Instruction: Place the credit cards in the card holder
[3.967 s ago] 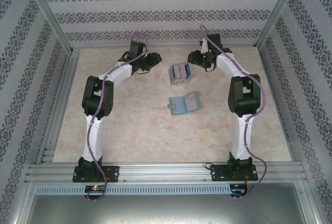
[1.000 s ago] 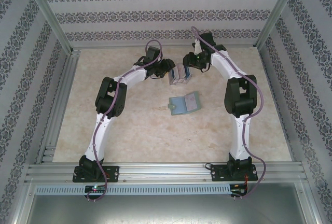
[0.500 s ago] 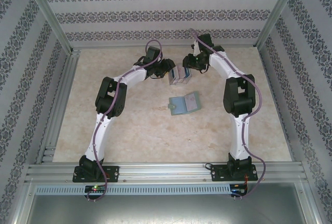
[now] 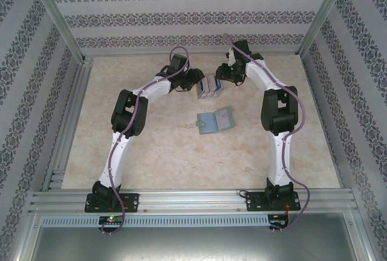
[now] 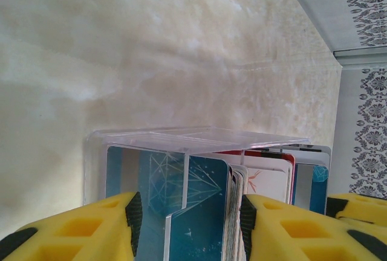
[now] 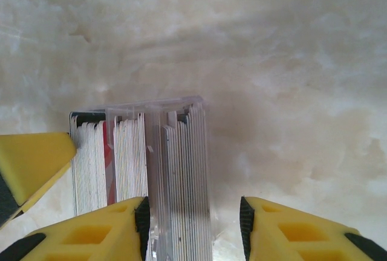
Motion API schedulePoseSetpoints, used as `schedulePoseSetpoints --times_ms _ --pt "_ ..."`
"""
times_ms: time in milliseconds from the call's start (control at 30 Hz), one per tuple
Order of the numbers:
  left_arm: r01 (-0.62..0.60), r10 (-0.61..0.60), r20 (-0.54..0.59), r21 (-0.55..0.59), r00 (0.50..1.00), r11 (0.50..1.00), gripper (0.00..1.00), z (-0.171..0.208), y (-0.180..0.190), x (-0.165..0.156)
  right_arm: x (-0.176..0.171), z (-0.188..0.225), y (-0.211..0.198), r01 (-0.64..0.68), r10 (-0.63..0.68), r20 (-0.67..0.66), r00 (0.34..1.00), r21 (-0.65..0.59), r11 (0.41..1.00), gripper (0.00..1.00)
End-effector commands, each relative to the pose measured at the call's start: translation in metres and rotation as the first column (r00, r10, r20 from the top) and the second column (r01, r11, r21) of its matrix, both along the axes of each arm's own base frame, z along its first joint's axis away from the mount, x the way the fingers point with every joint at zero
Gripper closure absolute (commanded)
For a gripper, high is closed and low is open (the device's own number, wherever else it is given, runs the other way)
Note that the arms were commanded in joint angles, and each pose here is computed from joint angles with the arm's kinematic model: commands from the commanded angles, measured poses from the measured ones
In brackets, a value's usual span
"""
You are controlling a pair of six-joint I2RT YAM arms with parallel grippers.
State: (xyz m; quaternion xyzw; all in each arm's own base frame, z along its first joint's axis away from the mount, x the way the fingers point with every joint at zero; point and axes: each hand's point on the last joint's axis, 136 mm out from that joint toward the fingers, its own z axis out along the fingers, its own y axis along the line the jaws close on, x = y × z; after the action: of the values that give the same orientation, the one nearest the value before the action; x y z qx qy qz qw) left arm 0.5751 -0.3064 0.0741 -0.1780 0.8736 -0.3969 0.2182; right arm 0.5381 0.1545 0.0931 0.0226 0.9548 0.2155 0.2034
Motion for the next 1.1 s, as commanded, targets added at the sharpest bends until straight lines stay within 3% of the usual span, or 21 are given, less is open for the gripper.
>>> schedulePoseSetpoints --times_ms 0,233,367,1067 --pt "0.01 -0.009 0.018 -0.023 1.0 1.0 0.52 0.005 -0.008 0.003 -0.005 -0.004 0.017 -0.042 0.043 -0.031 0.999 0.037 0.998 0.55" --pt "0.01 -0.01 0.017 -0.023 1.0 1.0 0.52 0.005 -0.007 0.003 -0.007 0.007 0.029 -0.069 0.069 -0.005 0.998 0.035 0.997 0.56" --pt "0.01 -0.009 0.018 -0.025 1.0 1.0 0.52 0.005 -0.008 0.003 -0.009 0.017 0.029 -0.074 0.075 0.024 0.997 -0.045 0.996 0.56" --pt "0.011 -0.011 0.018 -0.035 1.0 0.999 0.52 0.006 -0.009 0.003 -0.015 0.03 0.041 -0.107 0.11 0.035 0.993 -0.081 0.991 0.56"
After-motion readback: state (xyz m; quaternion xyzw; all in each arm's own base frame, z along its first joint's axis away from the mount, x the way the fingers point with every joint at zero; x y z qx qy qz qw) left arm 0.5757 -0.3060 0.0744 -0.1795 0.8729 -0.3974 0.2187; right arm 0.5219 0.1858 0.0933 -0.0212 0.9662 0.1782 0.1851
